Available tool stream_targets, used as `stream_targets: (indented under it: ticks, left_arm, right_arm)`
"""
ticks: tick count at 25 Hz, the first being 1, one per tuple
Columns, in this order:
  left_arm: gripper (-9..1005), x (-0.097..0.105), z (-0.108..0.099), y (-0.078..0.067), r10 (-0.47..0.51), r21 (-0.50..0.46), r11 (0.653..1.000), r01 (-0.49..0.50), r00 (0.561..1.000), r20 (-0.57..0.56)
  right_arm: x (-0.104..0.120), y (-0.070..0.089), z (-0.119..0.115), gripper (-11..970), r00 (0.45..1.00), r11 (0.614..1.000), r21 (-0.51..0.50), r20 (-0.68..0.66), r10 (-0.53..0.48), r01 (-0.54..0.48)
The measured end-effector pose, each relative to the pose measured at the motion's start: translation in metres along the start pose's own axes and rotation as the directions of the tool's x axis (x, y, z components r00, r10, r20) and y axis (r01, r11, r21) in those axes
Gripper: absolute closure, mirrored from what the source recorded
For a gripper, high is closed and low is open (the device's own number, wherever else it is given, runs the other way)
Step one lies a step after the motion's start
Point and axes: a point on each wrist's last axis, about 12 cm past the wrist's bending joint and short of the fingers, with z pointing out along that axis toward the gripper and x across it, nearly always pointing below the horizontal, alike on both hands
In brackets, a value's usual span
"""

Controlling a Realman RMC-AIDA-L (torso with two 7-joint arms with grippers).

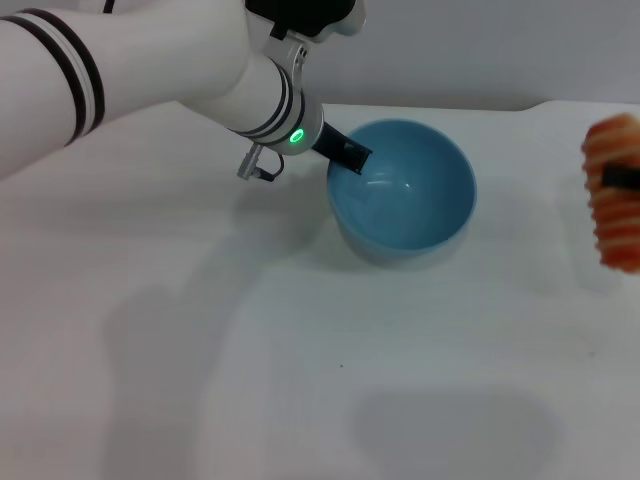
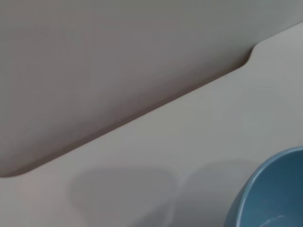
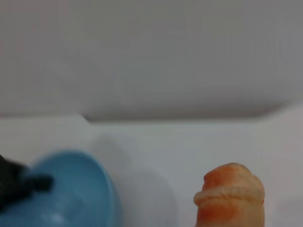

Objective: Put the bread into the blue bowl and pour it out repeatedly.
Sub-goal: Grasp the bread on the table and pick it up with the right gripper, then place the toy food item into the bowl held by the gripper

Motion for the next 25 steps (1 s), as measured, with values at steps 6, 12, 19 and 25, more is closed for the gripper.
stream_targets:
  ticks: [6,12,19,25]
  left_arm:
    - [997,0.0,0.0,-0.006,0.01,0.014,1.0,-0.01,1.0,-0.006]
    - [998,-0.002,0.0,-0.014,-0.017,0.057,0.998,0.018,1.0,-0.005]
    - [998,-0.001,-0.001,-0.017,-0.021,0.073,0.997,0.021,1.0,-0.004]
    - [997,0.001,-0.001,-0.017,-0.025,0.076,0.997,0.025,1.0,-0.002]
  right_arm:
    - [-0.021,0.03,0.005,639,0.985,0.977,-0.187,0.157,-0.077,0.106]
    - [-0.023,0.053,0.042,685,0.968,0.939,-0.286,0.211,-0.134,0.192]
    - [-0.008,0.069,0.078,717,0.97,0.918,-0.326,0.154,-0.186,0.227]
    - [0.0,0.069,0.09,744,0.979,0.935,-0.295,0.119,-0.168,0.197]
